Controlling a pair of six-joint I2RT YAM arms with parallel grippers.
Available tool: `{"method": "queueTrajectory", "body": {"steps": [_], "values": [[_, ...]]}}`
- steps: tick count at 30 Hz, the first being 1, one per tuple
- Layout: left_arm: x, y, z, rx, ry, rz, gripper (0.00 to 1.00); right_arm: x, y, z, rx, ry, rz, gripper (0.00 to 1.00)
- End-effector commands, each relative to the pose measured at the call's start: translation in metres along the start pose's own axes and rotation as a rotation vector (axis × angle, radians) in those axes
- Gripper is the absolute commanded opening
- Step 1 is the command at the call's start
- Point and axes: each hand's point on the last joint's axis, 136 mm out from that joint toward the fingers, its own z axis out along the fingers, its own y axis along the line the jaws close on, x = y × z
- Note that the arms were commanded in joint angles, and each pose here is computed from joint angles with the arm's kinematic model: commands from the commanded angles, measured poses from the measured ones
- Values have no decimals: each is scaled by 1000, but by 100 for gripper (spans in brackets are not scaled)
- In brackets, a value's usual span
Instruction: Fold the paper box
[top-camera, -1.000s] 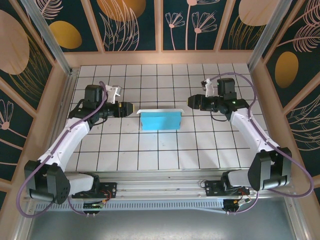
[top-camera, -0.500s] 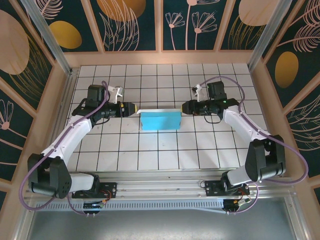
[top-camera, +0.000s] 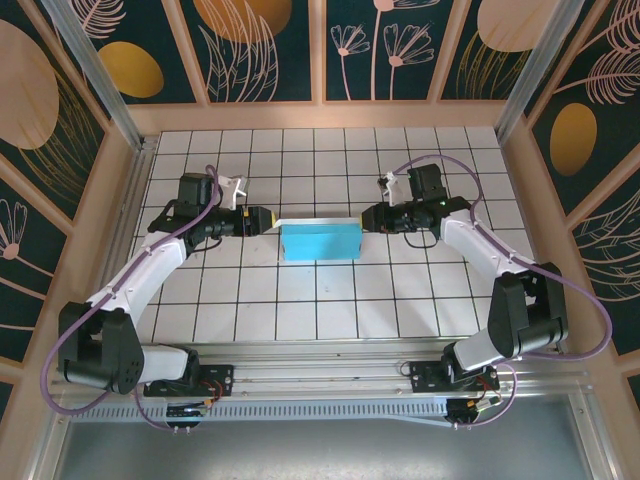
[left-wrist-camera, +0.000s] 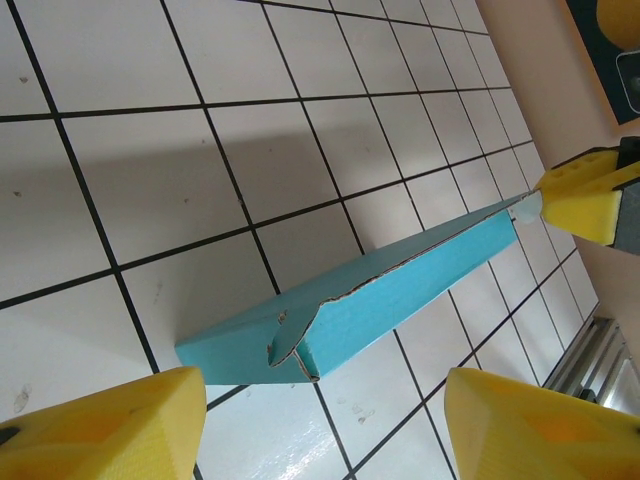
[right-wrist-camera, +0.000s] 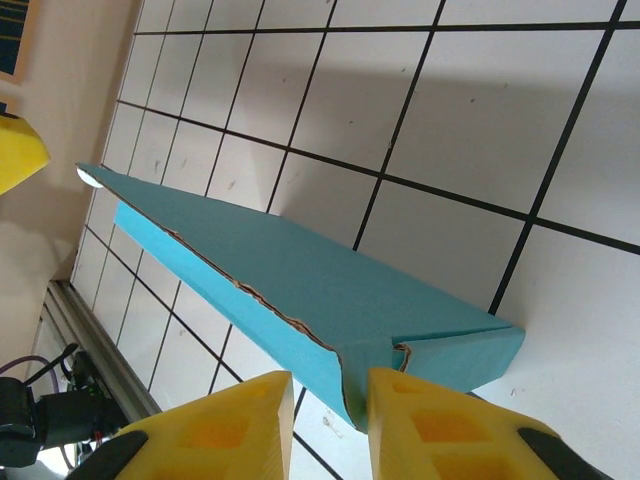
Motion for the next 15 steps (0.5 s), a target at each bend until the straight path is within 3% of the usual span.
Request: {"method": "queueTrajectory", "body": {"steps": [1, 15], "values": [[4, -1, 6, 22, 11, -17, 64, -8, 2, 2, 7, -19, -29, 24], [1, 0, 9, 17, -4, -9, 65, -5, -2, 5, 9, -22, -10, 14]]}}
